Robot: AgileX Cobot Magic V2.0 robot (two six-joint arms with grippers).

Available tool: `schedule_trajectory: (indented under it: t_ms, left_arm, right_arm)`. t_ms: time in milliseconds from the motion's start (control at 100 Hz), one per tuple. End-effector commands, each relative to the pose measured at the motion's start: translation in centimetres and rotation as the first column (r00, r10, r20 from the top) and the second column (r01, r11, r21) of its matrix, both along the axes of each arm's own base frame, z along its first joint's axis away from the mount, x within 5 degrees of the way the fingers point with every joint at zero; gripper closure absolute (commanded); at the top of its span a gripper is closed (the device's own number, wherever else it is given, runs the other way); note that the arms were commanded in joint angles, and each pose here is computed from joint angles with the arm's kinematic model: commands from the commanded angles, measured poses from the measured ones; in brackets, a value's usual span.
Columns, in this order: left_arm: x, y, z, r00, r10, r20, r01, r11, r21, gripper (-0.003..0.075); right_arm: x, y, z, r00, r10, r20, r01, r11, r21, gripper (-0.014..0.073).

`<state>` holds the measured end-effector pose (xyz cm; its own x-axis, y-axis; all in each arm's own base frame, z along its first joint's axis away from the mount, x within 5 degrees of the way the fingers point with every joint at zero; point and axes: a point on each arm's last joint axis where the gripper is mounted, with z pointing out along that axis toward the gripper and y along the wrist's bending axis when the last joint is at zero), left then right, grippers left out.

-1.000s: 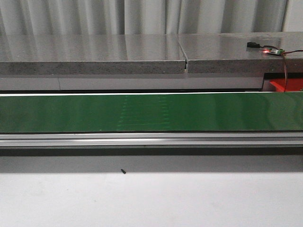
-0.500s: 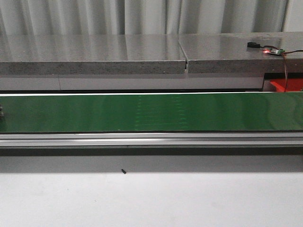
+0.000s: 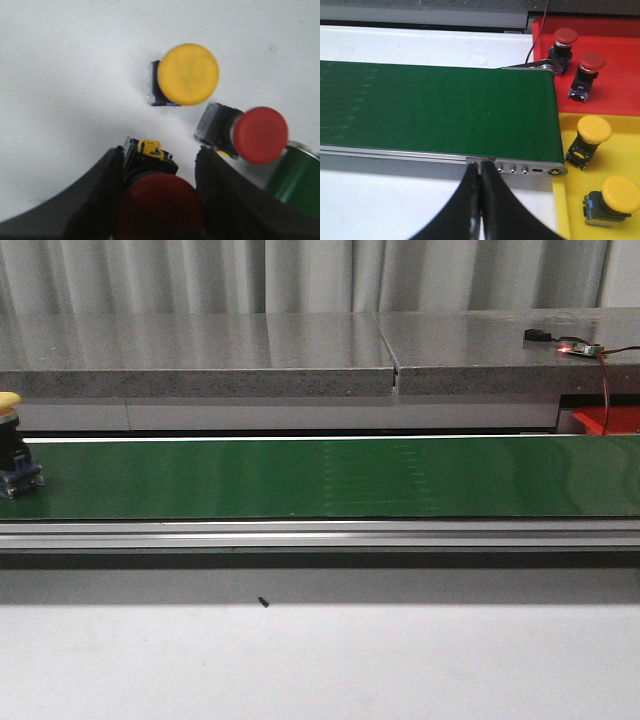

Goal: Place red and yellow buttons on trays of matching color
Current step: 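Grasp a red button with the left gripper and place it on the belt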

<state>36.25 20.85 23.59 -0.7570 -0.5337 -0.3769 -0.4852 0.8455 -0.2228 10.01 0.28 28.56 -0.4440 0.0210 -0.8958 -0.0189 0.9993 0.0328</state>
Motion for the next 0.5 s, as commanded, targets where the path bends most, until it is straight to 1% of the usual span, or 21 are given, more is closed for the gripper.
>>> schedule_trajectory:
  t_ms: [0, 130, 220, 320, 490]
  left_arm:
    - [-1.4, -1.6, 4.9, 0.991, -0.008, 0.136, 0.001, 0.999, 0.051, 0.0491]
    - [-3.5, -4.1, 7.3, 0.978, -0.028, 0.206, 0.008, 0.995, 0.099, 0.0491]
    - [-4.2, -6.2, 8.1, 0.971, -0.066, 0.232, 0.04, 0.992, 0.116, 0.0492]
    - [-4.1, -8.0, 8.7, 0.964, -0.115, 0.238, 0.088, 0.989, 0.119, 0.0492]
    - [-3.2, -10.7, 8.3, 0.957, -0.198, 0.213, 0.18, 0.978, 0.102, 0.0492]
  right_arm:
    - [0.2, 0.0, 1.4, 0.996, -0.001, 0.092, 0.001, 1.0, -0.007, 0.0662]
    - [0.2, 0.0, 1.4, 0.996, -0.001, 0.092, 0.001, 1.0, -0.007, 0.0662]
    - [0.2, 0.0, 1.4, 0.996, -0.001, 0.092, 0.001, 1.0, -0.007, 0.0662]
    - [0.2, 0.0, 1.4, 0.996, -0.001, 0.092, 0.001, 1.0, -0.007, 0.0662]
    - [0.2, 0.0, 1.4, 0.996, -0.001, 0.09, 0.001, 1.0, -0.007, 0.0662]
